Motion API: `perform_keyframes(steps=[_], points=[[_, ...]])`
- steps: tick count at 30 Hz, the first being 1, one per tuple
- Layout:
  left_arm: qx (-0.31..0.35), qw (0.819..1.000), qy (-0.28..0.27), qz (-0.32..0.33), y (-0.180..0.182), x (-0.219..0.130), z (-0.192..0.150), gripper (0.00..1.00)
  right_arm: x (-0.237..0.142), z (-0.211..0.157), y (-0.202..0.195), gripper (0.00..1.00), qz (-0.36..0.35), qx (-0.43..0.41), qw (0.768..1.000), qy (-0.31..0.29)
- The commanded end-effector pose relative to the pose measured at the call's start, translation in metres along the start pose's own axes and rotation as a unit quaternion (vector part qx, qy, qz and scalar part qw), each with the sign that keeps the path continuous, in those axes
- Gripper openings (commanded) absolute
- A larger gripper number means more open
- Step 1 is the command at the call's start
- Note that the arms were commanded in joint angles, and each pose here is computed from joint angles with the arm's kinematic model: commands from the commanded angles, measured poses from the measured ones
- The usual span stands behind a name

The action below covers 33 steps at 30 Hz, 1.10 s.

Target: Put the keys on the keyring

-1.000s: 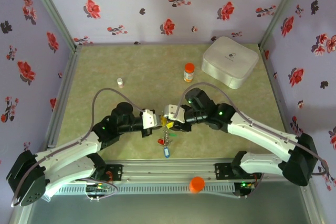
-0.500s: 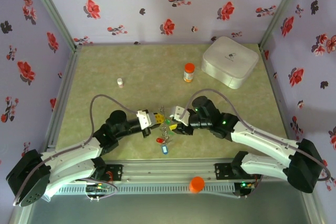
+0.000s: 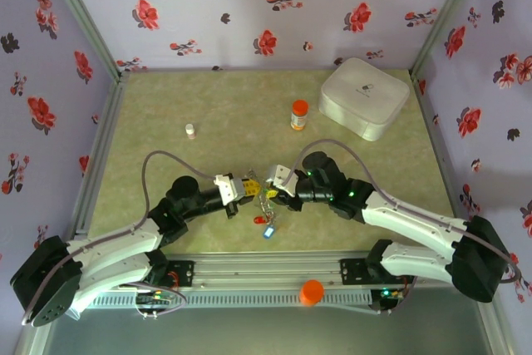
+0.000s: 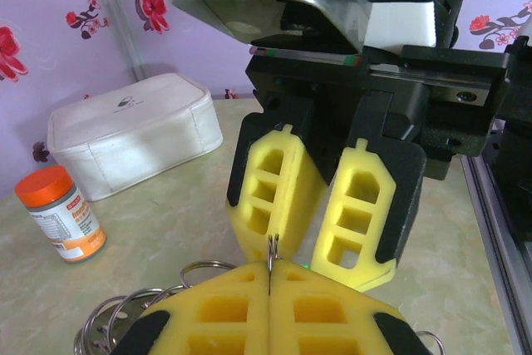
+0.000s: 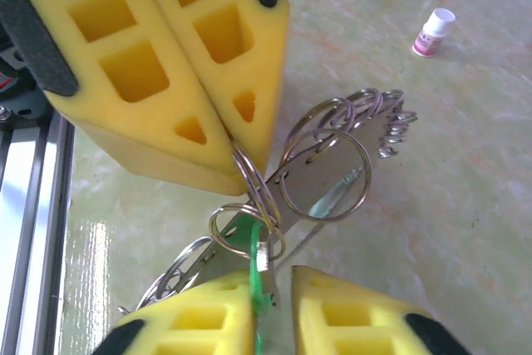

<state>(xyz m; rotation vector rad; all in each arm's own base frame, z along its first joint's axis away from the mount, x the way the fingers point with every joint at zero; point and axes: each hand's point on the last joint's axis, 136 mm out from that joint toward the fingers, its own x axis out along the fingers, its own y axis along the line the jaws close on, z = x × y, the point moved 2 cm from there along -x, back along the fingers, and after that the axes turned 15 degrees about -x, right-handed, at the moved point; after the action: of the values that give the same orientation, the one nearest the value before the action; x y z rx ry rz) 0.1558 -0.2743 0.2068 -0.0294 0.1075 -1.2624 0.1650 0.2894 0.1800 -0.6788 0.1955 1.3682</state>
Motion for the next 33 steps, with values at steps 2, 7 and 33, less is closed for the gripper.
perform_keyframes(steps=[2,7,33], points=[[0.008,0.998,-0.057,-0.018,-0.007,-0.001,0.023,0.00,0.002,-0.004,0.003,0.10,0.001,-0.003,1.000,0.006],[0.011,0.996,-0.083,-0.027,-0.009,-0.002,0.033,0.00,0.006,-0.013,0.013,0.08,0.030,-0.010,0.999,0.027],[0.038,0.995,-0.082,-0.031,-0.007,0.001,0.018,0.00,-0.042,0.045,-0.014,0.35,-0.013,0.023,0.992,-0.126]])
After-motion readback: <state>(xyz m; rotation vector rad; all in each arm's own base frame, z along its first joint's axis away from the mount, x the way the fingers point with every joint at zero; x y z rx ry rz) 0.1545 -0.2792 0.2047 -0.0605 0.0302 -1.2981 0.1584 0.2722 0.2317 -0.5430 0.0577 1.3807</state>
